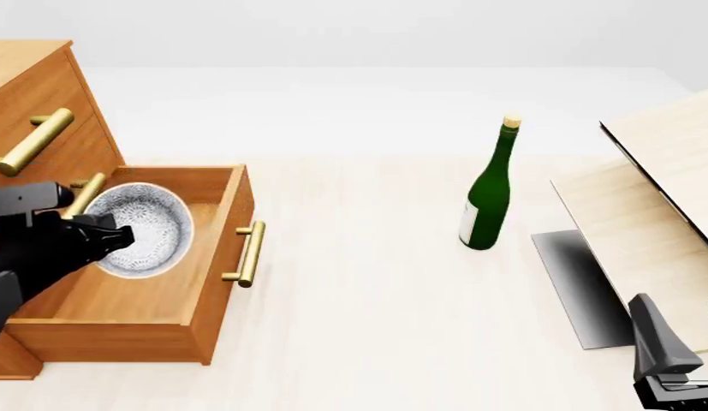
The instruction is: Put the bowl in the bottom drawer of the cabinet and close it.
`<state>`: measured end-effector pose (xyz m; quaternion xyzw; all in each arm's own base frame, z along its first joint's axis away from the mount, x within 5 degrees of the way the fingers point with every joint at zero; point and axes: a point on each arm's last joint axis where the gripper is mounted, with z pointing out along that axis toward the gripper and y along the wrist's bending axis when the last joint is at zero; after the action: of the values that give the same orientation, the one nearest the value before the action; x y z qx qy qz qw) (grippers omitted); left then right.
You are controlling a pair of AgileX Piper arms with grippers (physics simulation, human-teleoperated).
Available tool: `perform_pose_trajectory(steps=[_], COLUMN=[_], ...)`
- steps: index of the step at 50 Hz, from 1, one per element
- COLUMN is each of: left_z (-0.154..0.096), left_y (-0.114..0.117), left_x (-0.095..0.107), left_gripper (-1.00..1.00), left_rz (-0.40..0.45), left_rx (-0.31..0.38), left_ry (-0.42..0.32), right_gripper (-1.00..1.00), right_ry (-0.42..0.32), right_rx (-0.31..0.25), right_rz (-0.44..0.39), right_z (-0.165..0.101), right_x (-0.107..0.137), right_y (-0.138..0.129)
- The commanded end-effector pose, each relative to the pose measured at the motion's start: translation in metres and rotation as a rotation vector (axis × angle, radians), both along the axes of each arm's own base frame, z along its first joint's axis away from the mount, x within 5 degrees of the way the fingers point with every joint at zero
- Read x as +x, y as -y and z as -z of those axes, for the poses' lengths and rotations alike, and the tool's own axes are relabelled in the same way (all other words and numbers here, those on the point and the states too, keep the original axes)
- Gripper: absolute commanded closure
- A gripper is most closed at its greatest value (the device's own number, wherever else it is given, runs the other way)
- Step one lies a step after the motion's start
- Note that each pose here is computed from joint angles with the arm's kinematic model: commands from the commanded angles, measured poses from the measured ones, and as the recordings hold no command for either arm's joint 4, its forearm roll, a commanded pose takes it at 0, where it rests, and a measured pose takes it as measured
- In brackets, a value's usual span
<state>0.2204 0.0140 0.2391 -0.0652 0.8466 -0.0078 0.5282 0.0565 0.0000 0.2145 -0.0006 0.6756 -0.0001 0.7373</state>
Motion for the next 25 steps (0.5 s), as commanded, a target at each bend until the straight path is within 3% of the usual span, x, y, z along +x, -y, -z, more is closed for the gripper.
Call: perform_pose_trajectory(steps=[1, 25], left_z=[0.009, 0.026], left_y=[-0.008, -0.01], left_x=[0.003, 0.021], left_gripper=[1.0, 1.0], left_rz=[-0.041, -0.042], left_rx=[-0.007, -0.009], left_ry=[-0.005, -0.036], right_gripper=[-1.0, -1.0], right_ry=[0.0, 0.0], right_rx=[0.0, 0.0], right_rz=[0.0, 0.0], right_z=[0.0, 0.0], right_x=[0.0, 0.0], right_y=[0.0, 0.0])
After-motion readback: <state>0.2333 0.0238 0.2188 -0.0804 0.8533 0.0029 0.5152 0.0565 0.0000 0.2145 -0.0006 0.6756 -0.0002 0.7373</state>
